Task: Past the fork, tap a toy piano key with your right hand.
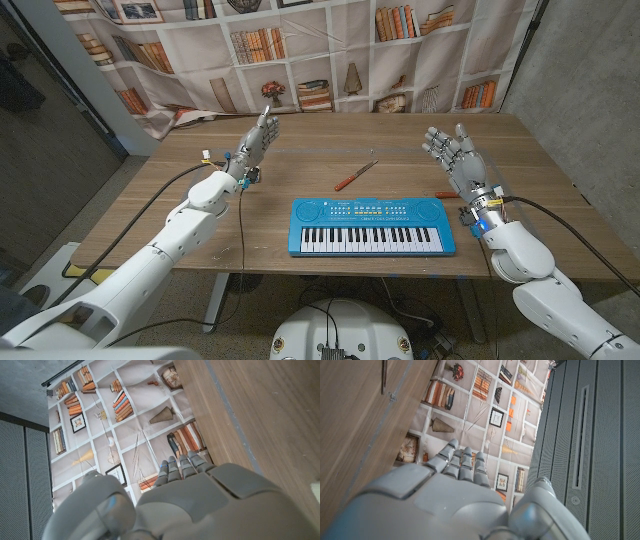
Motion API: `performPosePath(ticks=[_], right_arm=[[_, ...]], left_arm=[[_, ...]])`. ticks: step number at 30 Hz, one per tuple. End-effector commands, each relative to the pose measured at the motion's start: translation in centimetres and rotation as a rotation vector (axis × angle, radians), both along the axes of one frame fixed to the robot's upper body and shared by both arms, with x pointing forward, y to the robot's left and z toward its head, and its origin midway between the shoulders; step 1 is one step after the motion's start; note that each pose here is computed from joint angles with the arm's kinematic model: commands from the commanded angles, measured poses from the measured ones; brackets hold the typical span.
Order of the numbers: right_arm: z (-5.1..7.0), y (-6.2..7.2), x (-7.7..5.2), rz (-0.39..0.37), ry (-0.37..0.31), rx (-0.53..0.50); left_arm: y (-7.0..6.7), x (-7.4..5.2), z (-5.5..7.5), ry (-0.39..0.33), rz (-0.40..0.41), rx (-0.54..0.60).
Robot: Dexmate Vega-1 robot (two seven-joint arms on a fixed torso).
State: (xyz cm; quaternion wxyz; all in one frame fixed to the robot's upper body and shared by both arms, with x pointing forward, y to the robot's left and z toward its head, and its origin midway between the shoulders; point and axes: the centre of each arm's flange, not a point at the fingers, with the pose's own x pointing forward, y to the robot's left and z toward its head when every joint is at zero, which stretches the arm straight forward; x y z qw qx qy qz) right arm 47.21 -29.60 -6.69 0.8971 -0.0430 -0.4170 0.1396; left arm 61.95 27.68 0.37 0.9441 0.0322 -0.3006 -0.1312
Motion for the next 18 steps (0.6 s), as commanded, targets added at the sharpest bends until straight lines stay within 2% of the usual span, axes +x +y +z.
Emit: performPosePath(ticks=[1, 8, 14, 18], right_arm=[[-0.8, 0.0, -2.3, -0.012, -0.024, -0.037], [-0.8, -0.5, -3.0, 0.011, -0.046, -0.053], [-1.3, -0.7, -4.0, 0.013, -0.056, -0.066], [-1.9, -0.8, -4.8, -0.013, -0.071, -0.068]], left_arm=[[-1.0, -1.2, 0.1, 0.016, 0.019, 0.006], [-1.4, -1.8, 0.1, 0.018, 0.059, -0.021], [-1.9, -1.4, 0.3, 0.014, 0.067, -0.052], [-2.5, -1.0, 0.8, 0.013, 0.064, -0.047]])
